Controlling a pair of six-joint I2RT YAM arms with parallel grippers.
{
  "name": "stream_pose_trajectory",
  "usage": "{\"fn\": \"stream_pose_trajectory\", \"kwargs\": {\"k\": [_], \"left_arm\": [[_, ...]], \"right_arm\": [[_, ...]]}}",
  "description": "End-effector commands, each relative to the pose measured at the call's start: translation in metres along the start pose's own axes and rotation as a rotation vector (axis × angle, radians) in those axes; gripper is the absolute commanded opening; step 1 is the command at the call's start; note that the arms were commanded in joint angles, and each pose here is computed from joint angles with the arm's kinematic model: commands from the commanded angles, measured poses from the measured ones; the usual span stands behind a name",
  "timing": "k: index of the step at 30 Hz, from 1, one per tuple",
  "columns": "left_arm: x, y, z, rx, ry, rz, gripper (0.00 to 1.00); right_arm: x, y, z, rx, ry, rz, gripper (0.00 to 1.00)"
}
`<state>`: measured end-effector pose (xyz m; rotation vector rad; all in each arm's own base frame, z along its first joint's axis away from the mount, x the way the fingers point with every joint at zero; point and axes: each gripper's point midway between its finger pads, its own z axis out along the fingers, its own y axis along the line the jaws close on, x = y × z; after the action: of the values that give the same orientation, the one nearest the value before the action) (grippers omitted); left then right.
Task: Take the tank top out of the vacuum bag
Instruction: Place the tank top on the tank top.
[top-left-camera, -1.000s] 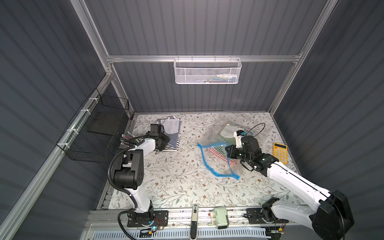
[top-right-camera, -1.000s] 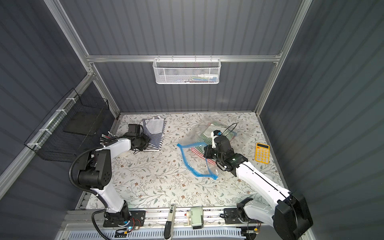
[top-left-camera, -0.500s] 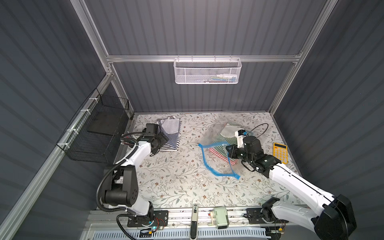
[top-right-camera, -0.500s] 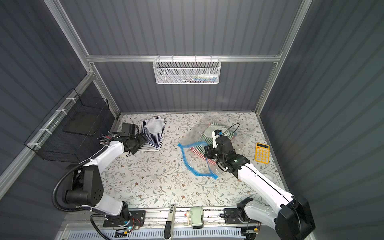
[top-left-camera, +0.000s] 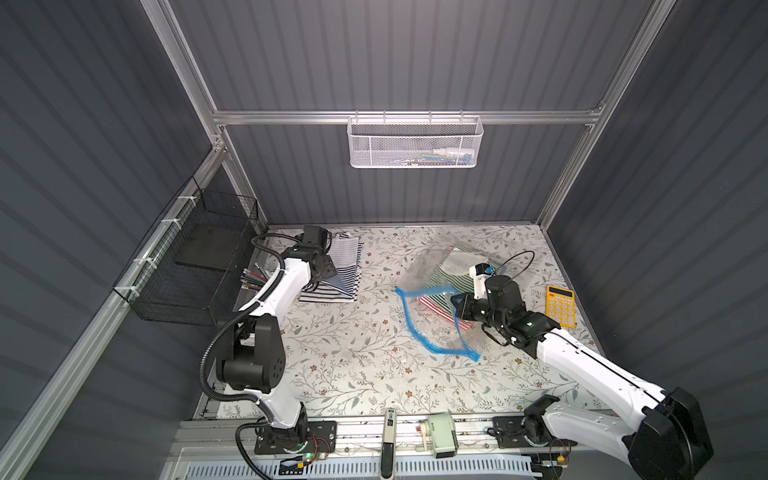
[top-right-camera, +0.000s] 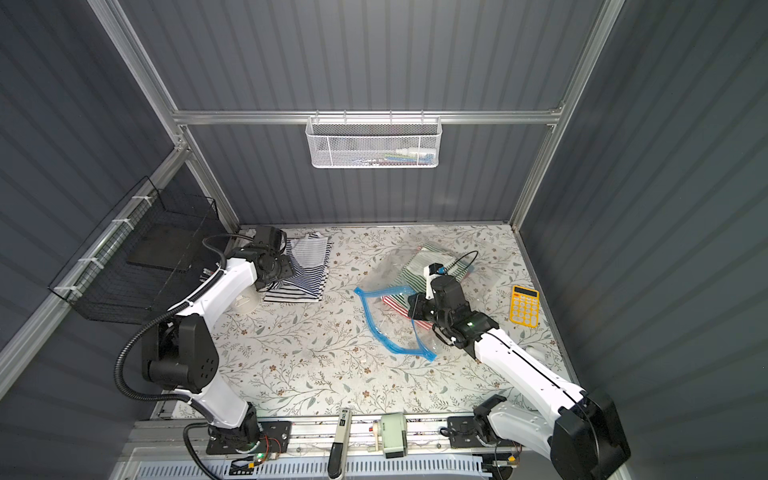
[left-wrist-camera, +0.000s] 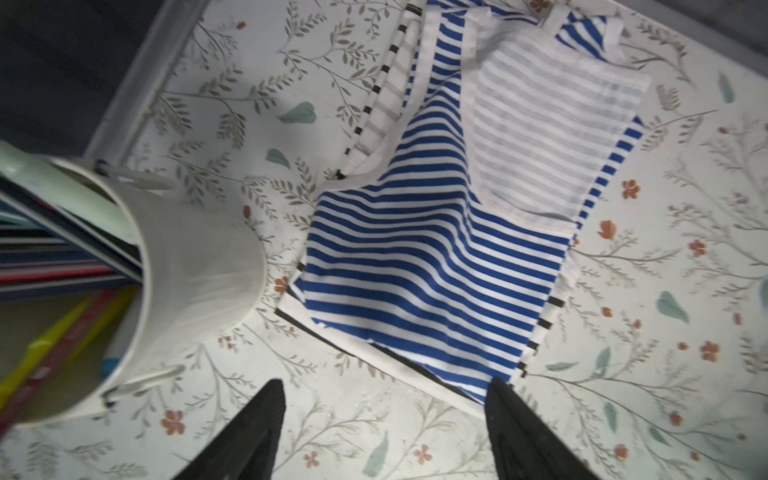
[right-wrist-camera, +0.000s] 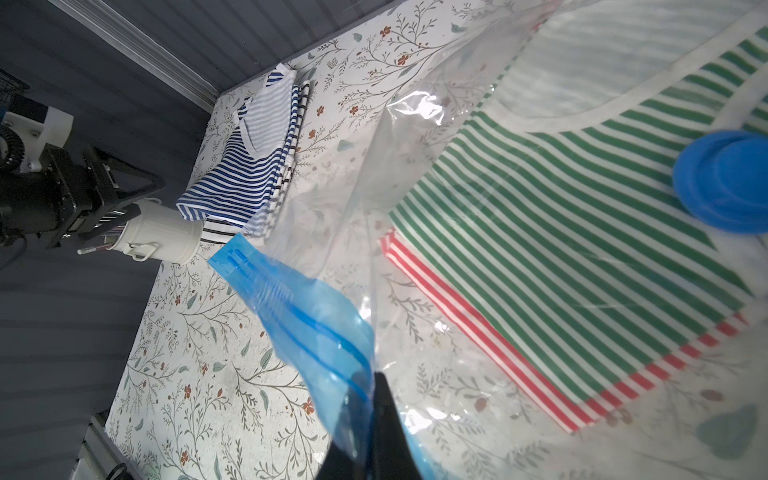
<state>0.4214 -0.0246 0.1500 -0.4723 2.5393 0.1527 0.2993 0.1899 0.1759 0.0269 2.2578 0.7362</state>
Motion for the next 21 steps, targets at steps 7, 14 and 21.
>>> {"fn": "stream_pose_trajectory", "kwargs": {"k": [7,14,21], "left_arm": [[0.014,0.020,0.019,0.048,0.073,-0.108,0.78],[0.012,0.012,0.042,0.043,0.121,-0.255,0.77],[0.003,0.013,0.047,0.048,0.050,-0.467,0.74]], "right_arm": [[-0.001,0.002,-0.001,-0.022,-0.011,0.011,0.00],[0.001,0.000,-0.003,-0.014,-0.013,0.008,0.00],[0.005,-0.002,0.000,-0.014,-0.002,0.010,0.00]]}}
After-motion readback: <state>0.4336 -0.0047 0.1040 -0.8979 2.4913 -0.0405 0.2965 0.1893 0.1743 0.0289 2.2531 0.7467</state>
